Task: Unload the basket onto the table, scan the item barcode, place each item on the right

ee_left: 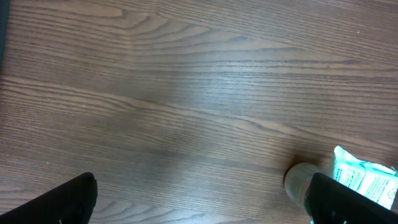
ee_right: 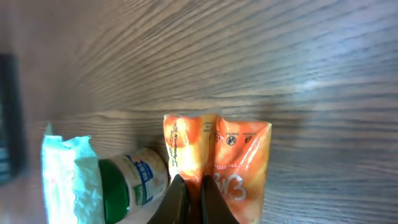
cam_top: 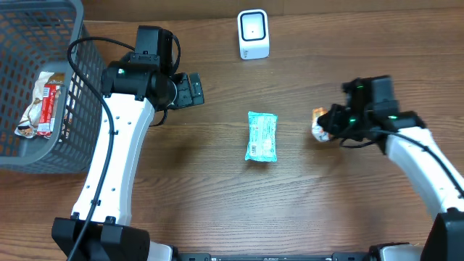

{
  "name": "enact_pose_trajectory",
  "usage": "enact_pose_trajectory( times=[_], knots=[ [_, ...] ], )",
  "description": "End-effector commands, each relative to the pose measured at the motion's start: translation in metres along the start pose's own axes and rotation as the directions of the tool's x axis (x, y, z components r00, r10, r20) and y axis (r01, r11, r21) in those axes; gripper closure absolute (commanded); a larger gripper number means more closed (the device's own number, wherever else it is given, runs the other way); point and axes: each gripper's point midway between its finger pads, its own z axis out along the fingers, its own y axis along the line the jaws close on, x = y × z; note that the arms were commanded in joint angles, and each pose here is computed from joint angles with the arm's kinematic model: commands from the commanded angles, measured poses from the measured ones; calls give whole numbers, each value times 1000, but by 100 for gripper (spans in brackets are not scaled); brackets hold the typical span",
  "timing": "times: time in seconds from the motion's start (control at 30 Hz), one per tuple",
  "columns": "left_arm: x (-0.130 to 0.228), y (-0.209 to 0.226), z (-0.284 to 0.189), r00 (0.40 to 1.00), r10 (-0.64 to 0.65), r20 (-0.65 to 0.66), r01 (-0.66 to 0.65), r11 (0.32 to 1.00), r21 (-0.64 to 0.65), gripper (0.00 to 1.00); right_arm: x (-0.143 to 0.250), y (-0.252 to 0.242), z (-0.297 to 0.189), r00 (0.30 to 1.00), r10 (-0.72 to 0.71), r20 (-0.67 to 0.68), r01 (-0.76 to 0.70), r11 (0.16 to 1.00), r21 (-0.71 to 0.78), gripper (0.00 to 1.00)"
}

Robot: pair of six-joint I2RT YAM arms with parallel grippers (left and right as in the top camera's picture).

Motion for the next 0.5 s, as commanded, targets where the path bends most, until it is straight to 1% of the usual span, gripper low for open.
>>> enact_pose_trajectory(
  times=[0.0, 0.07, 0.2, 0.47],
  knots=[
    [-4, 1, -4, 1000, -4, 20, 4, 1000, -6, 0, 20, 11, 3, 994, 22, -104, -48, 963, -264, 96],
    [-4, 1, -4, 1000, -4, 20, 4, 1000, -6, 0, 26, 4, 9, 994, 32, -106, -67, 936, -344, 96],
    [-4, 1, -4, 1000, -4, 20, 4, 1000, -6, 0, 35, 0, 19, 995, 19, -101, -61, 899, -433, 97],
    [-4, 1, -4, 1000, -4, 20, 4, 1000, -6, 0, 51, -24, 53, 983, 59, -173, -128, 898, -422, 96]
  ],
)
